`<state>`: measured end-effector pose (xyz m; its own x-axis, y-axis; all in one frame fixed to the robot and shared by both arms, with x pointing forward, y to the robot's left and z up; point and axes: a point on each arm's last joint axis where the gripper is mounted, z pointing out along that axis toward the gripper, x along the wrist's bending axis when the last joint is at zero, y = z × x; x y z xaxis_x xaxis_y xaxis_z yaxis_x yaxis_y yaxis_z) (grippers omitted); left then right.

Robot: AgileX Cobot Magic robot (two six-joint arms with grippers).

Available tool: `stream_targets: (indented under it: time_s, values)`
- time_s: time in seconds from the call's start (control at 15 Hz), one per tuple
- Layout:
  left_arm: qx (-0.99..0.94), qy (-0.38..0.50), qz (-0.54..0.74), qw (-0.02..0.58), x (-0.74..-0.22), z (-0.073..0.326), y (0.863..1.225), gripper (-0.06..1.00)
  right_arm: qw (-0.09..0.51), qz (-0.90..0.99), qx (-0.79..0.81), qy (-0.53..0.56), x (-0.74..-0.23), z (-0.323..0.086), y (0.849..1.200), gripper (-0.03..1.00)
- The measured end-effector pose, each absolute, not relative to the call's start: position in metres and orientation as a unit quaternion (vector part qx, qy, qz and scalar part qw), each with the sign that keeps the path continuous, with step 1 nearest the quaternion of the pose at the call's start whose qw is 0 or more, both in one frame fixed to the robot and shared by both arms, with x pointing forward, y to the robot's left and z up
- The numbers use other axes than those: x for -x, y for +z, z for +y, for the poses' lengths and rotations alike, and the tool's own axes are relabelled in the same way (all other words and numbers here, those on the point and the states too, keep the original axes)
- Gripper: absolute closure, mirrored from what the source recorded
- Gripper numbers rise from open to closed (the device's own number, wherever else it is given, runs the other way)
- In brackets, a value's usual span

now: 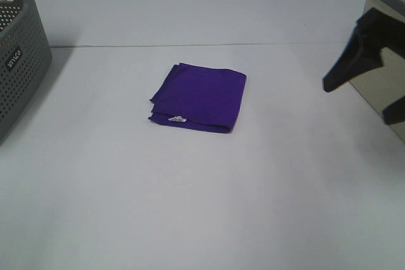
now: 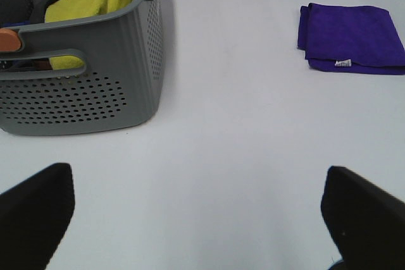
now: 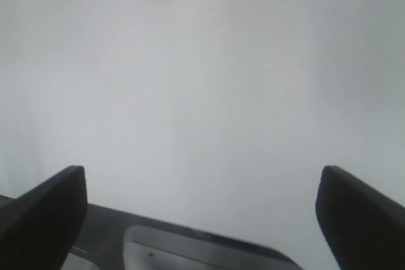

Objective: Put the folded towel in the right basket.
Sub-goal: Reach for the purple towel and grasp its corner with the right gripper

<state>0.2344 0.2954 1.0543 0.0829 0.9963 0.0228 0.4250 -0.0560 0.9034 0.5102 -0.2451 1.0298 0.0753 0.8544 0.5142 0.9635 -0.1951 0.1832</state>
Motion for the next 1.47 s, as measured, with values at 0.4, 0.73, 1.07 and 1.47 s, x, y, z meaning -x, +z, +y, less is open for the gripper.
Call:
stream_targets:
  time_s: [0.4,0.73,1.07,1.47]
  values:
    - [-0.626,0.369,0.568,0.387,-0.234,0.295,1.054,-0.05,0.139,-0.619,0.727,-0.264,-0.610,-0.191,0.940,0.04]
    - [-0.626,0.370,0.568,0.386,-0.234,0.296,1.054,-0.05,0.140,-0.591,0.743,-0.281,-0.664,-0.181,0.895,0.05]
    - [-0.626,0.370,0.568,0.386,-0.234,0.296,1.054,-0.05,0.126,-0.568,0.759,-0.294,-0.678,-0.181,0.877,0.07]
    - [-0.626,0.370,0.568,0.385,-0.234,0.296,1.054,-0.05,0.134,-0.552,0.766,-0.301,-0.676,-0.144,0.860,0.21]
